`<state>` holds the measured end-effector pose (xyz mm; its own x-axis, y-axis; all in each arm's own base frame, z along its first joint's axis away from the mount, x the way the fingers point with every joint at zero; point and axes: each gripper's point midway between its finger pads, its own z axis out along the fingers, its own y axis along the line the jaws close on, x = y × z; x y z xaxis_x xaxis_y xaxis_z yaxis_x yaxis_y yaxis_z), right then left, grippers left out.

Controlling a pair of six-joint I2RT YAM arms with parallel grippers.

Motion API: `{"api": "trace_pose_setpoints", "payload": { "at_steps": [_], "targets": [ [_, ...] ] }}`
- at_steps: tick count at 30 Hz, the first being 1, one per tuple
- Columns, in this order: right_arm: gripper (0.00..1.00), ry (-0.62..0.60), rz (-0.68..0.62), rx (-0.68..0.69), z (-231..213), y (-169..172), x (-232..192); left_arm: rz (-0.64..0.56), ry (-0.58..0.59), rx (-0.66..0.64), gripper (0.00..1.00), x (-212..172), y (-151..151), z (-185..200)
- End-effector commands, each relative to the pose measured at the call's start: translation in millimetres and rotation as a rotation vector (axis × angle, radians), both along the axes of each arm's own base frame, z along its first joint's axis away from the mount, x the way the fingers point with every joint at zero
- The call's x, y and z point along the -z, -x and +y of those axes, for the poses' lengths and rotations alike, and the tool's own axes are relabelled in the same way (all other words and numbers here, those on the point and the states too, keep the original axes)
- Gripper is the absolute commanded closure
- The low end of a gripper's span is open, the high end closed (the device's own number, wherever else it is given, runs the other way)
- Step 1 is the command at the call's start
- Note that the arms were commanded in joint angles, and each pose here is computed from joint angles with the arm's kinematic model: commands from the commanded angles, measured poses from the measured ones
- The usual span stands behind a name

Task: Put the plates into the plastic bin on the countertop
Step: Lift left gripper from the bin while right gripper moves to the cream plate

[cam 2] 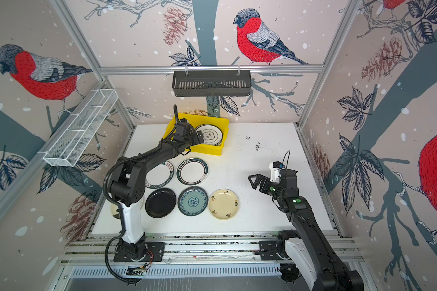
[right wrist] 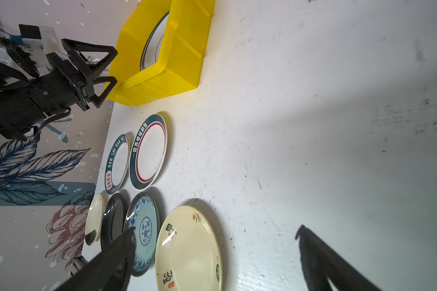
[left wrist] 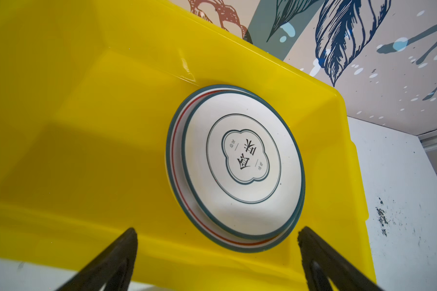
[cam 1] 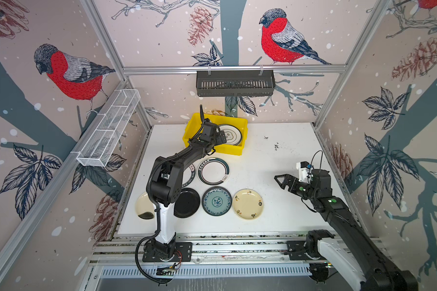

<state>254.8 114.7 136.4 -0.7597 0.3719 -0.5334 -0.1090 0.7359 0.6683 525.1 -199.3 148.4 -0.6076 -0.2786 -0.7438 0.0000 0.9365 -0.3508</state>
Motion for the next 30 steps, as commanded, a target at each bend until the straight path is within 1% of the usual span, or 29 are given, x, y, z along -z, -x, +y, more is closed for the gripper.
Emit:
{"api": "trace_pose_setpoints", "payload": {
  "at_steps": [1, 3, 6, 10, 13, 16, 20, 23, 26, 30],
  "targets": [
    [0.00, -0.012, 0.002, -0.001, 6, 3, 2, -0.131, 0.010, -0.036, 0.02, -34, 3, 3],
    [0.00, -0.031, 0.012, -0.058, 19, 12, 5, -0.143, -0.024, -0.053, 0.02, -36, 12, 10],
    [0.00, -0.039, 0.053, -0.106, 34, 26, 18, -0.133, -0.026, -0.040, 0.02, -36, 26, 14],
    [0.00, -0.055, 0.098, -0.131, 47, 39, 32, -0.143, 0.023, -0.010, 0.02, -41, 46, 13],
    [0.00, -0.082, 0.094, -0.148, 55, 46, 35, -0.158, 0.080, 0.036, 0.02, -45, 66, 6],
    [0.00, -0.126, 0.101, -0.153, 63, 51, 38, -0.155, 0.094, 0.058, 0.02, -43, 88, 4],
    [0.00, -0.161, 0.118, -0.151, 70, 58, 46, -0.146, 0.110, 0.073, 0.02, -40, 117, 11],
    [0.00, -0.186, 0.124, -0.124, 72, 61, 50, -0.147, 0.115, 0.081, 0.02, -40, 135, 18],
    [0.00, -0.223, 0.141, -0.087, 73, 64, 55, -0.164, 0.130, 0.084, 0.02, -44, 149, 23],
    [0.00, -0.240, 0.180, -0.039, 72, 70, 67, -0.173, 0.141, 0.101, 0.02, -48, 159, 25]
  ]
}}
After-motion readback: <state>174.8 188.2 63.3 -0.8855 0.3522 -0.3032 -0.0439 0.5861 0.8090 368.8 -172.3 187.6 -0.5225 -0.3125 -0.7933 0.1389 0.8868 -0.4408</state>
